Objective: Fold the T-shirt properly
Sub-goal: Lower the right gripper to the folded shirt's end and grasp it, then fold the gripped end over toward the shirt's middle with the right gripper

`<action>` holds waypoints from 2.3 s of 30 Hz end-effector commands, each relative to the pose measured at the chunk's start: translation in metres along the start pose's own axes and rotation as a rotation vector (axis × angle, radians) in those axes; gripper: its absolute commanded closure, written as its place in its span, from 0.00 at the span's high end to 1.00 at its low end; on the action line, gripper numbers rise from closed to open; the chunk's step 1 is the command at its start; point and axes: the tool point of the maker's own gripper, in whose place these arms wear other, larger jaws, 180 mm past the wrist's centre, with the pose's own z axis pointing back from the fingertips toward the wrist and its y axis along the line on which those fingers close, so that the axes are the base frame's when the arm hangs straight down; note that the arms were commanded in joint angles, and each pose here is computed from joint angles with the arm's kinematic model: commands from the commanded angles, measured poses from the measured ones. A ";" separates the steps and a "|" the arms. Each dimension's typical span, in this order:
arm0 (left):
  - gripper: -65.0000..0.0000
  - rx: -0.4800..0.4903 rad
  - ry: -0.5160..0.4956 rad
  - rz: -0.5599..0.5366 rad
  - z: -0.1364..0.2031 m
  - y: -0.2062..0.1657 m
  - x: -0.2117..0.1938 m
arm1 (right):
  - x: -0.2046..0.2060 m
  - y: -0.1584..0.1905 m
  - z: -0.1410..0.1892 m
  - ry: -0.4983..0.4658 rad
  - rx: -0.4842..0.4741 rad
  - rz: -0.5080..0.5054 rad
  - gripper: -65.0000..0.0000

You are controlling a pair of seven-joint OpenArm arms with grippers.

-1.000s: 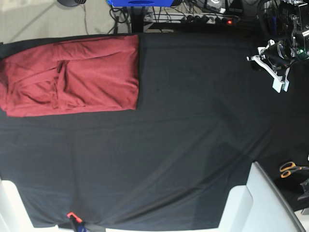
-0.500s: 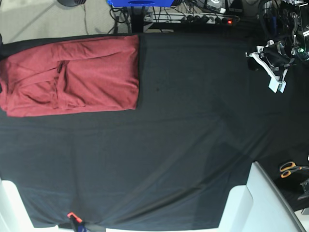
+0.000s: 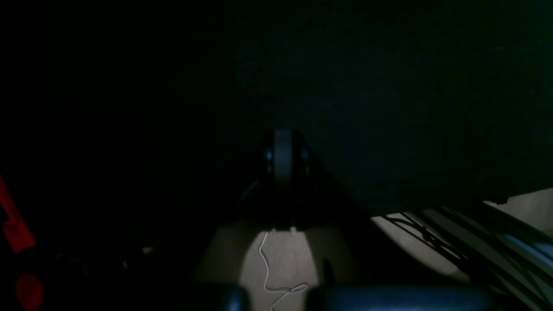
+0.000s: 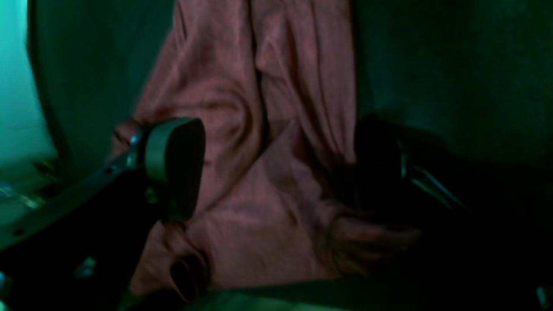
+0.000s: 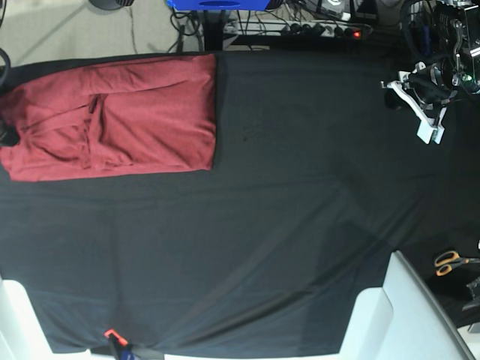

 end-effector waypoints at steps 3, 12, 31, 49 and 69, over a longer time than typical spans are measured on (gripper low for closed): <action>0.00 0.001 -0.027 -0.015 0.005 0.003 0.009 | -0.016 -0.003 -0.003 0.104 -0.044 0.046 0.78; 0.00 -0.001 -0.026 -0.014 0.004 0.002 0.009 | -0.036 0.007 -0.018 0.166 -0.029 0.069 0.77; 0.00 -0.001 -0.028 -0.015 0.004 0.002 0.010 | -0.061 0.005 -0.026 0.287 -0.065 0.156 0.61; 0.00 -0.001 -0.028 -0.015 0.004 0.002 0.010 | -0.066 0.000 -0.021 0.290 -0.081 0.185 0.25; 0.00 -0.002 -0.029 -0.014 0.004 0.001 0.010 | -0.043 0.098 0.006 0.146 -0.049 0.683 0.00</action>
